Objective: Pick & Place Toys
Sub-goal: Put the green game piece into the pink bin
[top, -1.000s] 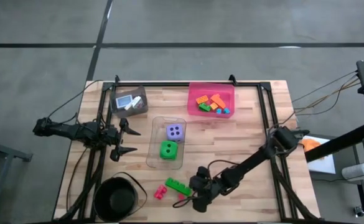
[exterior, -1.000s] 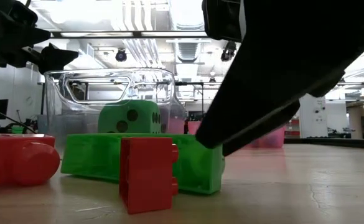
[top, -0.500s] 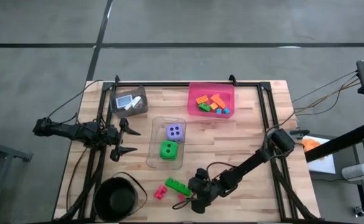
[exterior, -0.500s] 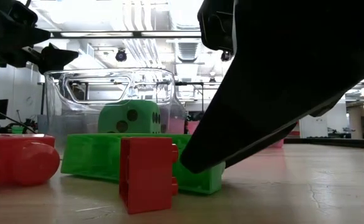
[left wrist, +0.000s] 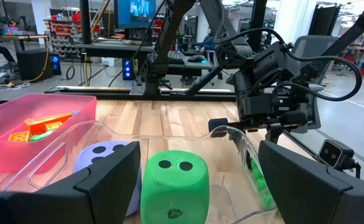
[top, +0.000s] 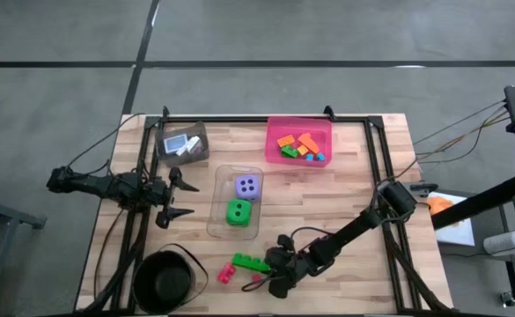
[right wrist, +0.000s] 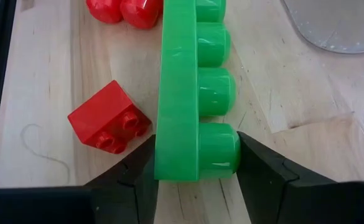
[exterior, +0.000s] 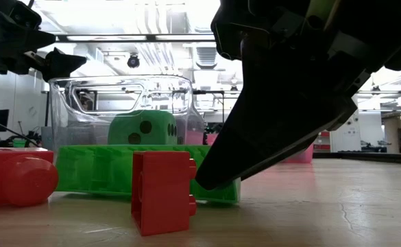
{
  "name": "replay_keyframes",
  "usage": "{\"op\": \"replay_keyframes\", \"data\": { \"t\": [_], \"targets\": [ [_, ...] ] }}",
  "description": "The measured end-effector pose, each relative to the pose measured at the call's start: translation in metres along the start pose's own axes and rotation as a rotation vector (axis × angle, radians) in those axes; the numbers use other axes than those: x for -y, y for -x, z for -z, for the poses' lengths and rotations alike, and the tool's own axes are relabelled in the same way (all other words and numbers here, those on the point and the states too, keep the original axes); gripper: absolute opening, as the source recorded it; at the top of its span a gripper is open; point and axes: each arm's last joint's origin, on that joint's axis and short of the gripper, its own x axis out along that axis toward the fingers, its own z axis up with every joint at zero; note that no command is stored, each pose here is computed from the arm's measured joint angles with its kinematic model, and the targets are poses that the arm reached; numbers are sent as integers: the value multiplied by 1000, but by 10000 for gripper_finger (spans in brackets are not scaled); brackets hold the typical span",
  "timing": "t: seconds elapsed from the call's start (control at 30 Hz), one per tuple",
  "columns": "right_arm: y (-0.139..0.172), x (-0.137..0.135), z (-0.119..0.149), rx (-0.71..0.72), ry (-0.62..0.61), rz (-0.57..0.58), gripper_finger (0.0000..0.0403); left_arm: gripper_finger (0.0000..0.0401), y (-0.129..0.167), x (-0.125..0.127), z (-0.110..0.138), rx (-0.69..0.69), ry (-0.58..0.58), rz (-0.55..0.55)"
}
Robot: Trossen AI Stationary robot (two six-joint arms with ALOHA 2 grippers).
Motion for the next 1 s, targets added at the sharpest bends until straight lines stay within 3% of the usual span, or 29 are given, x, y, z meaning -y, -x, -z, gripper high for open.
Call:
{"op": "replay_keyframes", "data": {
  "t": [0.63,0.83,1.0],
  "targets": [
    [8,-2,-8,52,50,19,169,327,0,0,0,0,0,0],
    [27,-21,-30,147,155,-15,170,327,0,0,0,0,0,0],
    [40,-47,-48,336,323,-121,170,327,0,0,0,0,0,0]
  ]
}}
